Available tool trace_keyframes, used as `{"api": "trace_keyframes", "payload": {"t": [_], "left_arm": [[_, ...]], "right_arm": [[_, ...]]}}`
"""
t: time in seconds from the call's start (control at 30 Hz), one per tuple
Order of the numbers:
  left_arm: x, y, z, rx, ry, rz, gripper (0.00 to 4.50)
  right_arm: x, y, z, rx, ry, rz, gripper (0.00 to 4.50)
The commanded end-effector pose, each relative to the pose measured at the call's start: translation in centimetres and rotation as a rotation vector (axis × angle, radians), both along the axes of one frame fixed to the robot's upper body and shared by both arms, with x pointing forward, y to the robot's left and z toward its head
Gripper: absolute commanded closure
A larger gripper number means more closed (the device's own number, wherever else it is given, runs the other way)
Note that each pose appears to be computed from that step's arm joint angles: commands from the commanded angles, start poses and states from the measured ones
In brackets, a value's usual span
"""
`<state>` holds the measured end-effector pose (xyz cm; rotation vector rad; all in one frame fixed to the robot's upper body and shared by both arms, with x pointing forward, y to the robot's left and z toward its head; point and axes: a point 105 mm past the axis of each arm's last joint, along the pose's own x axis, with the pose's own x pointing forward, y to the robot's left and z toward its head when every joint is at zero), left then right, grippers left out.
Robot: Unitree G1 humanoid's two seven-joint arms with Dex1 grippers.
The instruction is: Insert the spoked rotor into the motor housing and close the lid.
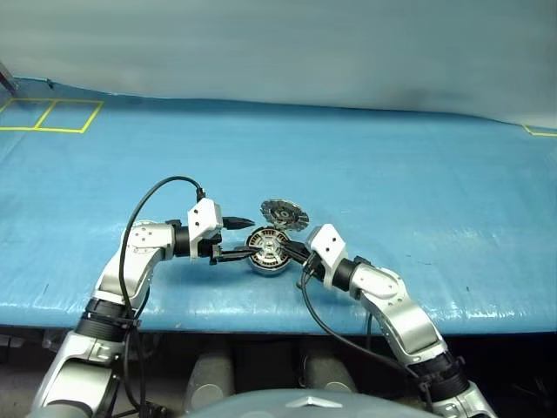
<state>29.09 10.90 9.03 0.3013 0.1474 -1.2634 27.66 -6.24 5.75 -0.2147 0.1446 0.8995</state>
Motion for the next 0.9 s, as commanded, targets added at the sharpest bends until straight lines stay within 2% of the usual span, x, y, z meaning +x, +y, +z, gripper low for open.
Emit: {"api": "trace_keyframes", "payload": {"t": [0.03, 0.3, 0.43, 0.63, 0.9], "left_arm": [[0.1, 0.3, 1.6, -0.024, -0.058, 0.02, 1.53], [0.0, 0.9, 1.3, -0.032, -0.045, 0.059, 1.53], [-0.1, 1.1, 1.1, -0.029, -0.041, 0.066, 1.53], [0.0, 1.1, 1.0, -0.035, -0.032, 0.074, 1.53], [0.1, 0.9, 0.6, -0.043, -0.018, 0.073, 1.53]], "right_arm": [[0.4, 0.3, 0.5, 0.005, -0.024, 0.011, 4.5], [0.0, 0.2, -1.2, -0.089, 0.007, 0.008, 4.5], [-0.2, 0.3, 0.0, -0.088, -0.039, 0.02, 4.5], [-0.4, -0.5, 3.9, -0.019, -0.15, -0.026, 4.5], [-0.7, -3.0, 3.9, -0.12, -0.152, -0.095, 4.5]]}}
